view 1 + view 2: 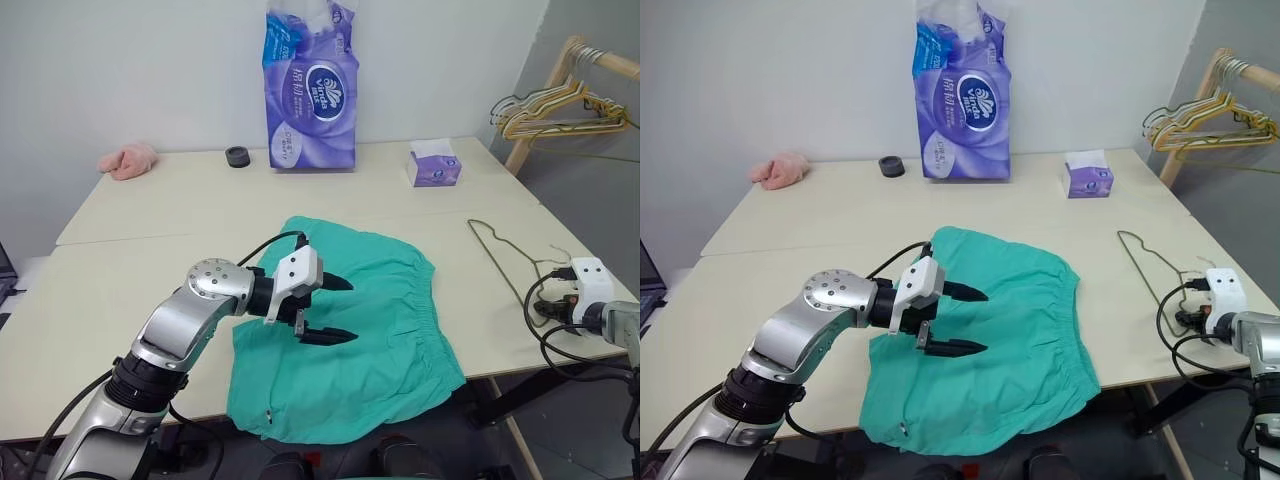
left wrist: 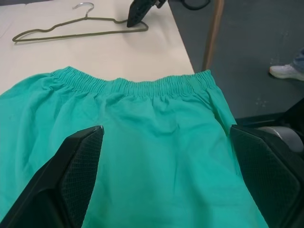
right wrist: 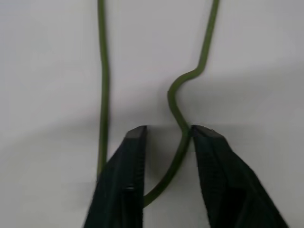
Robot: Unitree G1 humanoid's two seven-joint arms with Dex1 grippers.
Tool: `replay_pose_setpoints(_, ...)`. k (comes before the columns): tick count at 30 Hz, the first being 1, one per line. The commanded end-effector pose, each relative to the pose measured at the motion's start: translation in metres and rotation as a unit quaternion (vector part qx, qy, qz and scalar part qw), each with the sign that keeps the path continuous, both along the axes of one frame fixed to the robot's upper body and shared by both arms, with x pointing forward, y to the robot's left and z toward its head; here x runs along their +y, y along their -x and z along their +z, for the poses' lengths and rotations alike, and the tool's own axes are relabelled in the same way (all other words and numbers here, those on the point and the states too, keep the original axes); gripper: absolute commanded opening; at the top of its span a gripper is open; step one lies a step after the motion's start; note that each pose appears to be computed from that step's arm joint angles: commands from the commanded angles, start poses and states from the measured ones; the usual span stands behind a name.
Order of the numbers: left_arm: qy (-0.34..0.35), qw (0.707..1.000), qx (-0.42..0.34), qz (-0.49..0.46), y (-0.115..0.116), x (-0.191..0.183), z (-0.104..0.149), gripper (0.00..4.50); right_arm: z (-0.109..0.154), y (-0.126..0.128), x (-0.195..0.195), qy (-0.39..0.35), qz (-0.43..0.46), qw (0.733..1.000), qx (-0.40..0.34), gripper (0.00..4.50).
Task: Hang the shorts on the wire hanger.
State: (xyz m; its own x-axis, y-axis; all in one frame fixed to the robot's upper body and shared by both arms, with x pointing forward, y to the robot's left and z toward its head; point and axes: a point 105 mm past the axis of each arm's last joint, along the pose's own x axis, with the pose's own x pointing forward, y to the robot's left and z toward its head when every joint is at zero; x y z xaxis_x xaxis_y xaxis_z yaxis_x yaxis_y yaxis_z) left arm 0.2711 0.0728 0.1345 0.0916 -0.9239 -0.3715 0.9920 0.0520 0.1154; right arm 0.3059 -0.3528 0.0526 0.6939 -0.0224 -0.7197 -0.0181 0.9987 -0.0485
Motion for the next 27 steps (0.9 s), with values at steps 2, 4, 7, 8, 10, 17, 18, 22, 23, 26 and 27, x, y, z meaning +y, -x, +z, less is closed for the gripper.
replay_pose_setpoints(2,0.012,1.0,-0.017,-0.004,0.002,-0.004,0.011,4.5,-0.022,0.014,-0.003,-0.007,-0.03,0.999,0.044,0.04)
replay_pose_setpoints(4,0.013,1.0,-0.013,0.002,0.001,-0.003,0.01,4.5,-0.022,0.014,-0.003,-0.014,-0.041,0.998,0.04,0.04)
replay_pose_setpoints(7,0.022,0.999,-0.009,0.027,-0.007,-0.002,0.012,4.5,-0.016,0.012,-0.006,0.011,-0.028,0.999,0.024,0.04)
replay_pose_setpoints(8,0.025,0.999,-0.01,0.035,-0.01,-0.002,0.013,4.5,-0.012,0.011,-0.008,0.03,-0.018,0.999,0.016,0.04)
replay_pose_setpoints(10,0.032,0.997,-0.006,0.064,-0.02,0.001,0.015,4.5,-0.002,0.007,-0.009,0.05,-0.01,0.999,-0.008,0.04)
replay_pose_setpoints(17,0.084,0.98,-0.039,0.175,-0.069,0.027,0.038,4.5,0.072,-0.016,0.012,0.193,0.129,0.961,-0.151,0.04)
replay_pose_setpoints(18,0.101,0.975,-0.041,0.192,-0.077,0.03,0.045,4.5,0.082,-0.018,0.021,0.222,0.162,0.946,-0.17,0.04)
replay_pose_setpoints(22,0.133,0.958,-0.044,0.252,-0.103,0.049,0.06,4.5,0.105,-0.019,0.063,0.313,0.282,0.879,-0.222,0.04)
replay_pose_setpoints(23,0.134,0.956,-0.039,0.257,-0.106,0.053,0.062,4.5,0.108,-0.018,0.075,0.338,0.314,0.856,-0.235,0.04)
replay_pose_setpoints(26,0.131,0.961,-0.012,0.243,-0.106,0.059,0.063,4.5,0.112,-0.017,0.103,0.404,0.394,0.783,-0.261,0.04)
replay_pose_setpoints(27,0.126,0.965,-0.001,0.231,-0.103,0.059,0.063,4.5,0.113,-0.017,0.112,0.426,0.417,0.756,-0.27,0.04)
